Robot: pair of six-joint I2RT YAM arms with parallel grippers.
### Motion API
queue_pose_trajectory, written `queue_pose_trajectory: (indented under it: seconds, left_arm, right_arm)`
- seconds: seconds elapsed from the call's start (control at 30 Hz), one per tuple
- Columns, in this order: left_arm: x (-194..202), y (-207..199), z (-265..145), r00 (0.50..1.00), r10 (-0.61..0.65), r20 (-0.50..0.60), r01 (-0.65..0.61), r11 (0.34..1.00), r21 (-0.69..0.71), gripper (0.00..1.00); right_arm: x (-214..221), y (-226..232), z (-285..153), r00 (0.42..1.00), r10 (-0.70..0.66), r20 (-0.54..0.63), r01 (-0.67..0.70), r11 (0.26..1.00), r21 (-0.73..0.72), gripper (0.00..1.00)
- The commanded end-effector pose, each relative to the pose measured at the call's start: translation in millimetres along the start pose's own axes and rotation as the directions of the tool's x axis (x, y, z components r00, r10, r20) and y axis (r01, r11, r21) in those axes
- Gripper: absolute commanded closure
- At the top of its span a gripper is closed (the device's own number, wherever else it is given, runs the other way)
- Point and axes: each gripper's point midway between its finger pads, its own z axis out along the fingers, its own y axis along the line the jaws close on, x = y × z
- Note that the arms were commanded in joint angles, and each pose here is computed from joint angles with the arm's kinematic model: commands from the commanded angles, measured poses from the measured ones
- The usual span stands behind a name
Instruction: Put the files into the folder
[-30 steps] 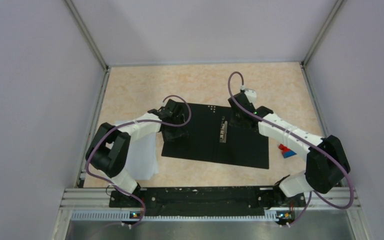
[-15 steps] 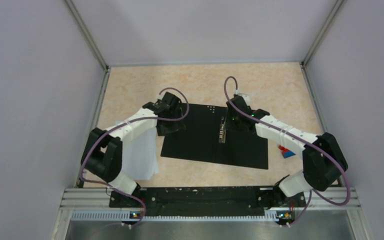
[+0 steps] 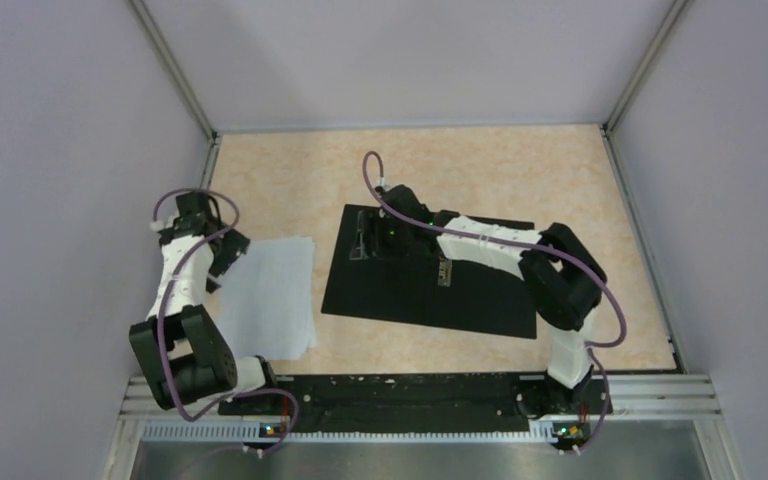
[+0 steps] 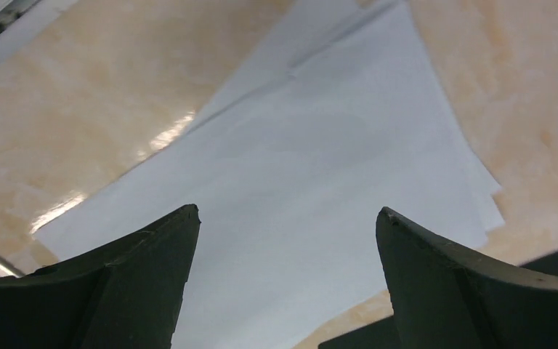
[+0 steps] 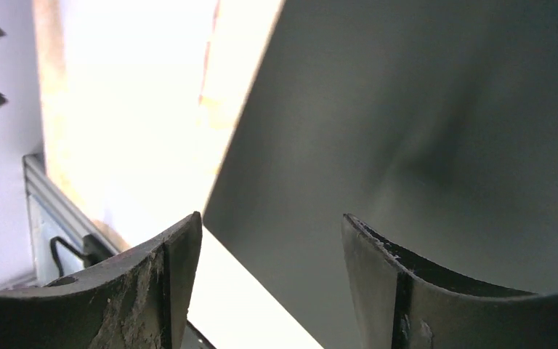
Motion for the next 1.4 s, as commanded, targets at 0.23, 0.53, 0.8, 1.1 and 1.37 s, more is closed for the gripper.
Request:
queue_pose_trajectory:
  seconds: [0.23,0.53,0.8,1.1,1.37]
  left_arm:
    - [-1,73,10,0.989,-0.149,0.002,0.147,0.978,-0.148,0.03]
    - [15,88,18,0.986,-0.164,-0.001,0.161,0.968,-0.191,0.03]
    - [24,94,24,0.983,-0.181,-0.011,0.175,0.960,-0.218,0.03]
    - [35,96,31,0.981,-0.187,-0.053,0.169,0.957,-0.234,0.02]
    - [44,93,37,0.976,-0.193,-0.100,0.166,0.959,-0.231,0.02]
  right_arm:
    - [45,117,53,0.984,-0.122,-0.133,0.080,0.955,-0.287,0.29]
    - [109,132,55,0.973,-0.108,-0.206,0.046,0.957,-0.287,0.22]
    - [140,134,64,0.970,-0.099,-0.224,0.045,0.971,-0.236,0.20]
    - [151,121,83,0.971,-0.061,-0.231,0.025,0.988,-0.153,0.20]
    - [151,131,105,0.972,-0.045,-0.231,0.005,0.986,-0.169,0.20]
